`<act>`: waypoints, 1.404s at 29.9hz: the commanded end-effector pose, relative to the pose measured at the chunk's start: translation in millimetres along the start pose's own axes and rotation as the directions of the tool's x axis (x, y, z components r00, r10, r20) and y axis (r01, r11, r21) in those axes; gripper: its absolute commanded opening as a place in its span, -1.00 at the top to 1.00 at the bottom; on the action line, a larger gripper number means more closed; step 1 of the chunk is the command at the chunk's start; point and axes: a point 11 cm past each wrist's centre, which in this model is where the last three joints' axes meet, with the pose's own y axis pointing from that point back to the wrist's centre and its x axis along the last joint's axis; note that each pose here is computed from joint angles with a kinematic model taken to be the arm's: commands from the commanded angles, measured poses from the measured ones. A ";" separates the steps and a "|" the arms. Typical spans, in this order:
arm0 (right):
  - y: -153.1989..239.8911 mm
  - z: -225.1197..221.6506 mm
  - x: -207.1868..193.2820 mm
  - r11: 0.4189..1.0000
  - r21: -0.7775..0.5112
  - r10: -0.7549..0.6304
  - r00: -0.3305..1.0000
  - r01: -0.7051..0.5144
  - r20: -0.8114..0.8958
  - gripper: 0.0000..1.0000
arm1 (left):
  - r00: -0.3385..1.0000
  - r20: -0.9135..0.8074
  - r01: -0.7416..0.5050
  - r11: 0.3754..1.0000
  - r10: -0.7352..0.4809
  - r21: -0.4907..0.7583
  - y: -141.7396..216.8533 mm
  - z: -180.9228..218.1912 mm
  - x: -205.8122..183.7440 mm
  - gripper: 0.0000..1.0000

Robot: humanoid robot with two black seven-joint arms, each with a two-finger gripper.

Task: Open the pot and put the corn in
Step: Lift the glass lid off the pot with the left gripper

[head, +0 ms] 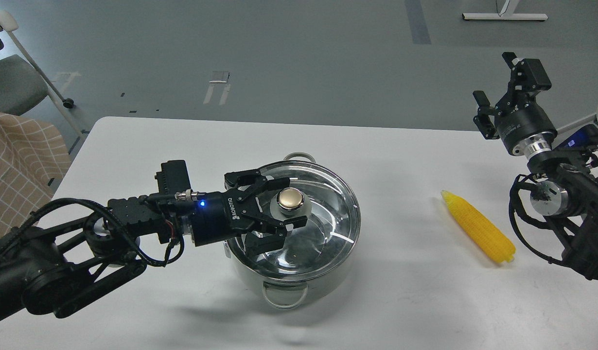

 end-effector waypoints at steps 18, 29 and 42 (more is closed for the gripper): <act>-0.2 0.4 -0.4 1.000 0.000 0.002 1.000 -0.002 -0.001 -1.00 | 0.988 0.124 -0.096 0.995 0.093 0.018 13.6 -11.7 58.0 0.97; -0.2 0.4 -0.4 1.000 0.000 0.002 1.000 -0.002 -0.001 -1.00 | 0.952 0.289 0.012 0.952 -0.104 0.305 107.9 -95.0 87.0 0.95; 0.4 4.2 -3.1 1.000 -0.005 -0.001 1.000 0.001 0.006 -1.00 | 0.998 0.025 0.027 0.774 -0.055 0.633 196.6 -157.0 -26.4 0.93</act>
